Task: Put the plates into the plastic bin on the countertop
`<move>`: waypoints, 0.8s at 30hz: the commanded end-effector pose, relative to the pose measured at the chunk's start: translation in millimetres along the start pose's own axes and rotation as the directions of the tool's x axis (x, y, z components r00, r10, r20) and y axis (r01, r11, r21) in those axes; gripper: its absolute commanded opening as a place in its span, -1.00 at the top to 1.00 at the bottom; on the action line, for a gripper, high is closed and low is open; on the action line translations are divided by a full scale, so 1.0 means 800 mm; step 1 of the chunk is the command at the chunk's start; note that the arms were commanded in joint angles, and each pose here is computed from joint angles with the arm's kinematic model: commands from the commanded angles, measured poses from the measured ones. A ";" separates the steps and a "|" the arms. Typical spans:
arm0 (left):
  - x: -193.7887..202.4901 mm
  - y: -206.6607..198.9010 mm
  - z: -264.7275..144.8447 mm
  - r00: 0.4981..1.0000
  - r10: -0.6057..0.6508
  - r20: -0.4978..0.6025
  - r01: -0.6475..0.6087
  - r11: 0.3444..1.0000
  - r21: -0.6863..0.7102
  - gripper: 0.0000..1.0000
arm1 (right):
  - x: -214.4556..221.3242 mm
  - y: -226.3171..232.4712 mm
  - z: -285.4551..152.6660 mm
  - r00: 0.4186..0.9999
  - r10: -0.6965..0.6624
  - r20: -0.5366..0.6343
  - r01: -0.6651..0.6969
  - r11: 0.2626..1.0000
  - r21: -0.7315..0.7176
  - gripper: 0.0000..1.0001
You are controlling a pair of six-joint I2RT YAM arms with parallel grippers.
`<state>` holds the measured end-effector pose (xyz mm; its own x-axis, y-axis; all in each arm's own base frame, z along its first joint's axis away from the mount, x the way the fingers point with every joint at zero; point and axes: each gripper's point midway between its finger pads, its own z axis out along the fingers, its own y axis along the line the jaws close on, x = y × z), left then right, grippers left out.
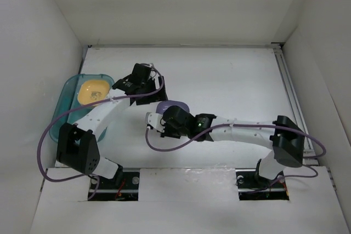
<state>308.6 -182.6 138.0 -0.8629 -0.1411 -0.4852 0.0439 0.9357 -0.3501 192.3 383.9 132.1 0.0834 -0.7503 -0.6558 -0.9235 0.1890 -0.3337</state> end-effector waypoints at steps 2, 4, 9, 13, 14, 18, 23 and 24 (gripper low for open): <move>-0.007 -0.010 -0.022 0.999 -0.011 0.049 0.010 1.000 0.024 -0.71 | -0.037 -0.018 0.002 0.998 -0.040 0.056 0.038 0.999 0.030 1.00; -0.012 -0.013 -0.028 0.998 -0.010 0.060 0.009 1.000 0.030 -0.74 | -0.035 -0.023 0.007 0.997 -0.024 0.067 0.019 0.998 0.065 1.00; -0.010 -0.006 -0.023 0.999 0.008 0.041 -0.008 1.000 0.001 -0.51 | -0.042 -0.052 -0.007 0.996 -0.013 0.089 -0.004 0.982 0.188 1.00; 0.003 0.000 -0.011 1.000 0.007 0.016 -0.006 1.000 -0.003 0.11 | -0.050 -0.067 -0.016 0.995 -0.017 0.099 -0.007 0.971 0.240 1.00; 0.007 0.002 -0.009 1.000 0.006 0.007 -0.006 1.000 -0.008 0.29 | -0.050 -0.067 -0.016 0.995 -0.017 0.099 -0.007 0.971 0.240 1.00; 0.011 0.005 -0.002 1.000 0.004 -0.010 -0.004 1.000 -0.018 0.77 | -0.050 -0.079 -0.020 0.997 -0.011 0.077 -0.011 0.958 0.287 1.00; 0.007 0.013 0.006 1.000 0.003 -0.015 -0.004 0.998 -0.067 1.00 | -0.054 -0.086 -0.033 0.993 0.018 0.114 -0.054 0.946 0.320 1.00; -0.002 0.012 0.003 1.000 -0.009 0.007 0.010 0.997 -0.074 1.00 | -0.052 -0.090 -0.034 0.993 0.035 0.111 -0.071 0.938 0.339 0.97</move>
<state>306.3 -188.1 137.1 -0.8629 -0.1384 -0.4861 0.0507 0.9332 -0.3558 224.2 385.1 146.0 0.0904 -0.7604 -0.6431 -0.8429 0.2855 -0.4560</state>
